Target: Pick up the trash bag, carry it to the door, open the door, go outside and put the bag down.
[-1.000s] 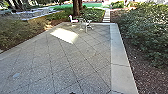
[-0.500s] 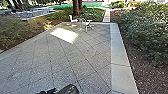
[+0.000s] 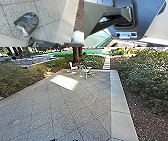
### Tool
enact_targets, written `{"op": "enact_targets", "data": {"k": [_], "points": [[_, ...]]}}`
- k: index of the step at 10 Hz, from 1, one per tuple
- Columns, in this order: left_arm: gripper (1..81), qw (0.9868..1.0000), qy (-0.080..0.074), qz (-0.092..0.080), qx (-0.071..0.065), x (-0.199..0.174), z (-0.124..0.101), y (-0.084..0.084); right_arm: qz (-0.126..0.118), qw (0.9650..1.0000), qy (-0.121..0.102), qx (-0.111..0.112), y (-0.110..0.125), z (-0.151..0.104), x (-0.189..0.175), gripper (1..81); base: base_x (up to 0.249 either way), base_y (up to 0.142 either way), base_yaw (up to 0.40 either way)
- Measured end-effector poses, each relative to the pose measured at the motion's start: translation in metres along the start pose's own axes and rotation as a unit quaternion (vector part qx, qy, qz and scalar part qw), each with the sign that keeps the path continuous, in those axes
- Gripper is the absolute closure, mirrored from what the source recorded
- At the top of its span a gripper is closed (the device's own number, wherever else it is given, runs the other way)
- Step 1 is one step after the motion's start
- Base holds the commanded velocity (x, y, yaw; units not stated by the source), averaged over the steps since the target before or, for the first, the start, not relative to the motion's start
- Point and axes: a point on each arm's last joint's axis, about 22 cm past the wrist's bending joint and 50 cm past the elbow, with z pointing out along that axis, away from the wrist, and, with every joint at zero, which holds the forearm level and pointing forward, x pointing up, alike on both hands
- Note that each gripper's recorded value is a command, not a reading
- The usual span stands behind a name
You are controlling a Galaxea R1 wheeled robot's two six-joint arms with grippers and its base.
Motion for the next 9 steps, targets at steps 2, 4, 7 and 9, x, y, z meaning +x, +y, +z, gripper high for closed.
{"op": "enact_targets", "data": {"k": [2, 4, 7, 9], "points": [[1.0, 0.9994, -0.035, 0.002, 0.003, -0.077, 0.023, -0.009, -0.010, 0.9999, 0.010, 0.000, 0.000, -0.001, 0.009, 1.0, 0.000, 0.000, 0.000], [1.0, 0.9988, -0.042, 0.015, 0.021, -0.149, 0.044, -0.022, -0.031, 0.9991, 0.028, -0.001, 0.000, -0.003, 0.030, 1.0, 0.000, 0.000, 0.000], [1.0, 0.9946, -0.088, 0.041, 0.037, -0.292, 0.079, -0.027, -0.043, 0.9980, 0.048, -0.001, -0.002, -0.005, 0.050, 1.0, 0.000, 0.000, 0.000], [1.0, 0.9921, -0.099, 0.064, 0.041, -0.354, 0.094, -0.019, -0.042, 0.9979, 0.048, -0.001, -0.002, -0.005, 0.050, 1.0, 0.000, 0.000, 0.000]]}}
